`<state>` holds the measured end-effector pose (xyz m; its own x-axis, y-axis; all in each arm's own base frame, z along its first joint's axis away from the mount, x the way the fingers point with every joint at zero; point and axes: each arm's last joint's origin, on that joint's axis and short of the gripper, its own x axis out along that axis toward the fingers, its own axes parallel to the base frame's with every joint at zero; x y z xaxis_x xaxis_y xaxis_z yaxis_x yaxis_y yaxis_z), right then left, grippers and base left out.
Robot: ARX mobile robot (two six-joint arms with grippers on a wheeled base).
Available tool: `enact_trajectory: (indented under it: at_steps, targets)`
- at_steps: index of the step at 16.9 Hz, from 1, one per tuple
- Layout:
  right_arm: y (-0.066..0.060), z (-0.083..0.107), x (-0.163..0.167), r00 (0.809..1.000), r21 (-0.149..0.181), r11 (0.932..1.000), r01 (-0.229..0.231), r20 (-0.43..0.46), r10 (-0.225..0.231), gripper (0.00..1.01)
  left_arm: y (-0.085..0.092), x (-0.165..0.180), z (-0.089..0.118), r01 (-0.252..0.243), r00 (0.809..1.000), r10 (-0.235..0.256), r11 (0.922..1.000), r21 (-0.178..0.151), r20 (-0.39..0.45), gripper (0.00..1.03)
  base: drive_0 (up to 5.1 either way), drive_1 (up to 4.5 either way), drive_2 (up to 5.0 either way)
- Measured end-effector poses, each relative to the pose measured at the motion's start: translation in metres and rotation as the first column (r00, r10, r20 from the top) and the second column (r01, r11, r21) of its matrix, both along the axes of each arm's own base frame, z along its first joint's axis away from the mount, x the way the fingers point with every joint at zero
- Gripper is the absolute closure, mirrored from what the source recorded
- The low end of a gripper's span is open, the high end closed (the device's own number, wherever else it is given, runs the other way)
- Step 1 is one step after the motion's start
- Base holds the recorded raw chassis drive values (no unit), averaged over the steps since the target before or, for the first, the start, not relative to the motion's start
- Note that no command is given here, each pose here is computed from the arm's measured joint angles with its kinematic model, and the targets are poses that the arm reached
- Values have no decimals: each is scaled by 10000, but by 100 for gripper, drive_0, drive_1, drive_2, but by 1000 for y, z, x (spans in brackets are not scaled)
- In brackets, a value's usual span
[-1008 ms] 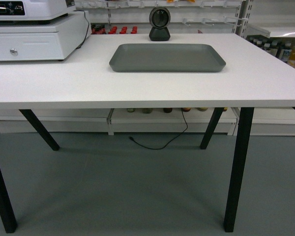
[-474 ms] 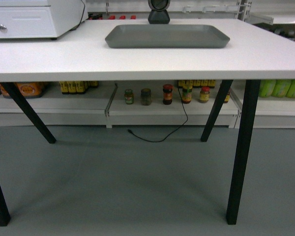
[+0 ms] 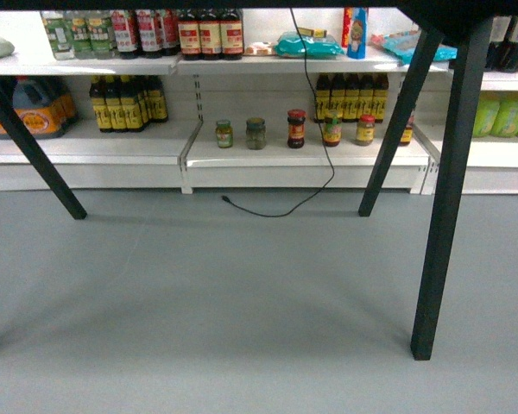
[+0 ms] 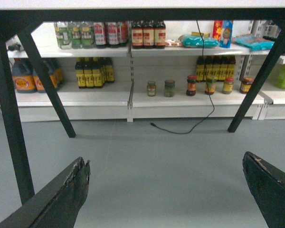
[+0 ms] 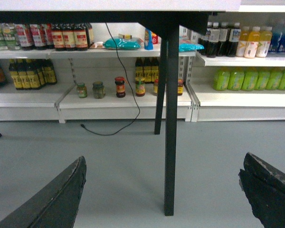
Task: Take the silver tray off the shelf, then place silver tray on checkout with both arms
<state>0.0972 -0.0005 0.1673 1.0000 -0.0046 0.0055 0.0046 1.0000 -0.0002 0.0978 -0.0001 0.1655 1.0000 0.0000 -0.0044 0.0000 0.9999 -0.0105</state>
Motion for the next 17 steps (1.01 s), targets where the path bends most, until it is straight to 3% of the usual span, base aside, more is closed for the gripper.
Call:
enact_trajectory:
  at_steps: [17]
  targets:
    - [0,0,0,10000,-4,10000,0,-19,0,3,0,0,0,8,10000,-8,10000,15,-15,5,0,0,0]
